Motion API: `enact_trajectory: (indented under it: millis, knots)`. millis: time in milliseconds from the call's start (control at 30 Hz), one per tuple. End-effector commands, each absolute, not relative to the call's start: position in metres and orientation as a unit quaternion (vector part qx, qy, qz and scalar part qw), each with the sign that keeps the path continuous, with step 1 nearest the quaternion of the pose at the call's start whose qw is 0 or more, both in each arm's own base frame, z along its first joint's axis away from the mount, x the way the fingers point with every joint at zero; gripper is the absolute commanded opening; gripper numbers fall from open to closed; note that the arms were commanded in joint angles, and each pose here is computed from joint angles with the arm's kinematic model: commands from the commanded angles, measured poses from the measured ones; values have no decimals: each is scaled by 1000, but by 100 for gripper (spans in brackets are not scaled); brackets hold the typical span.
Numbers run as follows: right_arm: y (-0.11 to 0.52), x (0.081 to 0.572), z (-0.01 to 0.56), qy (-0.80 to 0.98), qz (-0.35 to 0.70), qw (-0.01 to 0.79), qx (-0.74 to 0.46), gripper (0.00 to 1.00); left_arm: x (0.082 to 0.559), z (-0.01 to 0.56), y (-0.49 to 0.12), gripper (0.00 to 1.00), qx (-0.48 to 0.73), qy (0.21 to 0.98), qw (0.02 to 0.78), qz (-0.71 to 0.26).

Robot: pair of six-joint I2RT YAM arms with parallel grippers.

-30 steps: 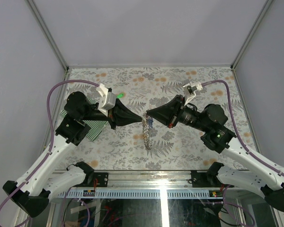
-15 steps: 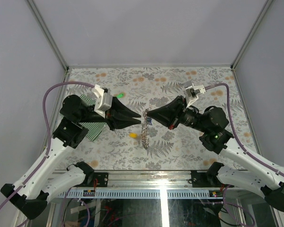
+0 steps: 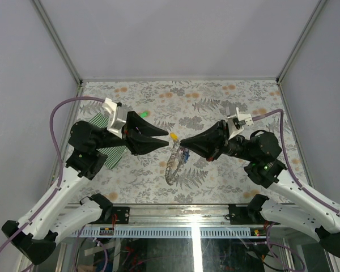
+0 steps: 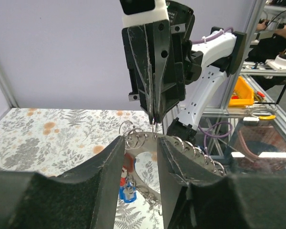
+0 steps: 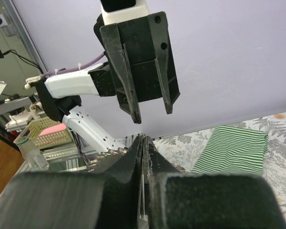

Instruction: Put the keys on the keyring

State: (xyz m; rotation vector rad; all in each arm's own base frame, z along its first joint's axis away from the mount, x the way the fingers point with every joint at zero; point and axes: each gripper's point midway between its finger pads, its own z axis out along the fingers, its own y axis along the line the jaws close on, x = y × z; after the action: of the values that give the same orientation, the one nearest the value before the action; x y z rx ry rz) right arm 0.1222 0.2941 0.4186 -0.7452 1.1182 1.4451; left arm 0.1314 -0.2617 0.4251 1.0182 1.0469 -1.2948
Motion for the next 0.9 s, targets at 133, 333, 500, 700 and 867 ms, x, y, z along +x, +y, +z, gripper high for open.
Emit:
enact_trajectory:
  millis: [133,333,500,700,867]
  knots:
    - [285,108,447,409,592,593,-361,0,117,437,-270,38,441,402,535,-598]
    - [284,107,450,404,588,599,-365,0,112,428,-279,39,453,407,504,-613]
    - [282,106,452,402,586,603,-363,0,113,419,-285,39,456,417,487,-617]
    - [281,106,454,400,585,606,-362,0,116,412,-290,34,457,432,475,-615]
    - [280,106,453,400,585,606,-361,0,114,409,-294,25,464,433,466,-617]
